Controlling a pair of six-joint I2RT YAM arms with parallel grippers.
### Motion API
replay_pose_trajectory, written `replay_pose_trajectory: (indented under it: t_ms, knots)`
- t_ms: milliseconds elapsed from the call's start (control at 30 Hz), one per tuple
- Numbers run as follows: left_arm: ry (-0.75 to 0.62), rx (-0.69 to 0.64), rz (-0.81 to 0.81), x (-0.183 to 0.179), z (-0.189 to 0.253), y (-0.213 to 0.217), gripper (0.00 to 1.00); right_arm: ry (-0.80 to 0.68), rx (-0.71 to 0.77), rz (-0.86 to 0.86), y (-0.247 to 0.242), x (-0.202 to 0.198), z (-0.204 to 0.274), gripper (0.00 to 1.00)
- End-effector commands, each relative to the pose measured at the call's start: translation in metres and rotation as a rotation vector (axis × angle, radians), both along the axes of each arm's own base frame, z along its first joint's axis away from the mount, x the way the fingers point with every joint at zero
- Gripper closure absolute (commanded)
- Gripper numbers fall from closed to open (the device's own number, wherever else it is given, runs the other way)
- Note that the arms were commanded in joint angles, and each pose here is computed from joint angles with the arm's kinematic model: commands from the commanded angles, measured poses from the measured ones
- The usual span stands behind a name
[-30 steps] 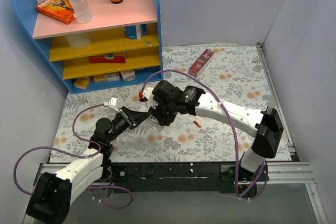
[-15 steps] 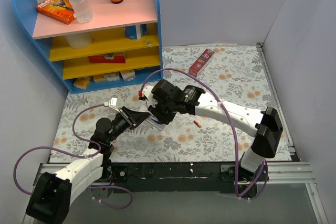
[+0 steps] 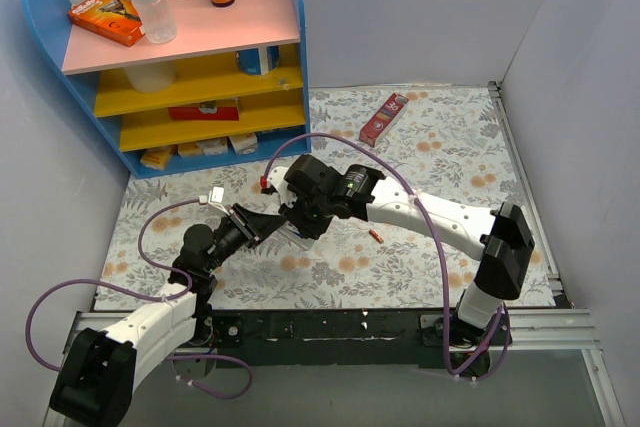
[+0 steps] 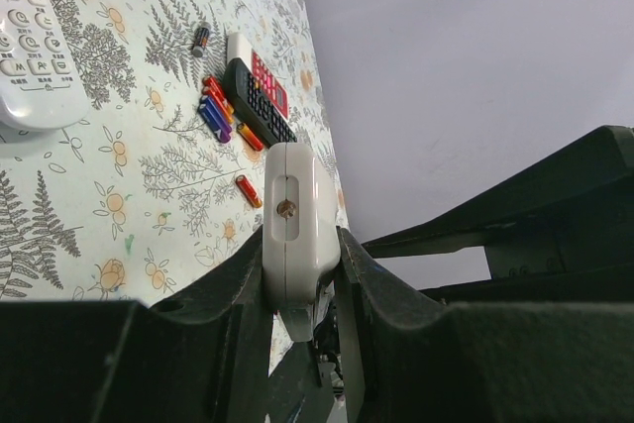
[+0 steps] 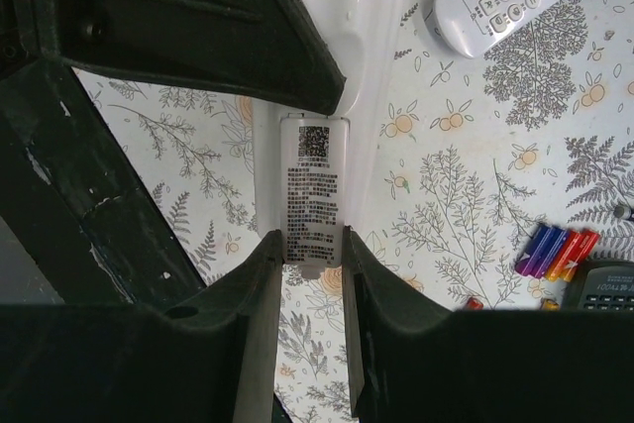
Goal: Load the batteries into the remote control
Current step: Load the battery cover into the remote control.
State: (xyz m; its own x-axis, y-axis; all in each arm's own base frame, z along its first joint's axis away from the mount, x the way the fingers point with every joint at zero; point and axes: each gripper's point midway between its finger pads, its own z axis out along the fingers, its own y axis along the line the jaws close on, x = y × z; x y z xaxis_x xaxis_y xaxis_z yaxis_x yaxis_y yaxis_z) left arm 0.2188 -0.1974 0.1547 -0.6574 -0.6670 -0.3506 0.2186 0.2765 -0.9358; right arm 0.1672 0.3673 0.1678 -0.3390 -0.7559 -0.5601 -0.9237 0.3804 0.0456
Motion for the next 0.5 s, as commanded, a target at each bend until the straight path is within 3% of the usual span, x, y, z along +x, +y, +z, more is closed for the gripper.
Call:
replay_pose_trajectory:
  t_ms: [0, 467]
  knots:
    - [0.006, 0.011, -0.009, -0.0085, -0.0135, 0.0015, 1.00, -0.023, 0.045, 0.003, 0.0154, 0.0052, 0.0103, 0.99]
    - [-0.043, 0.018, -0.040, -0.0123, -0.0065, -0.0016, 1.00, -0.041, 0.036, -0.024, 0.0191, 0.0128, 0.0084, 0.99]
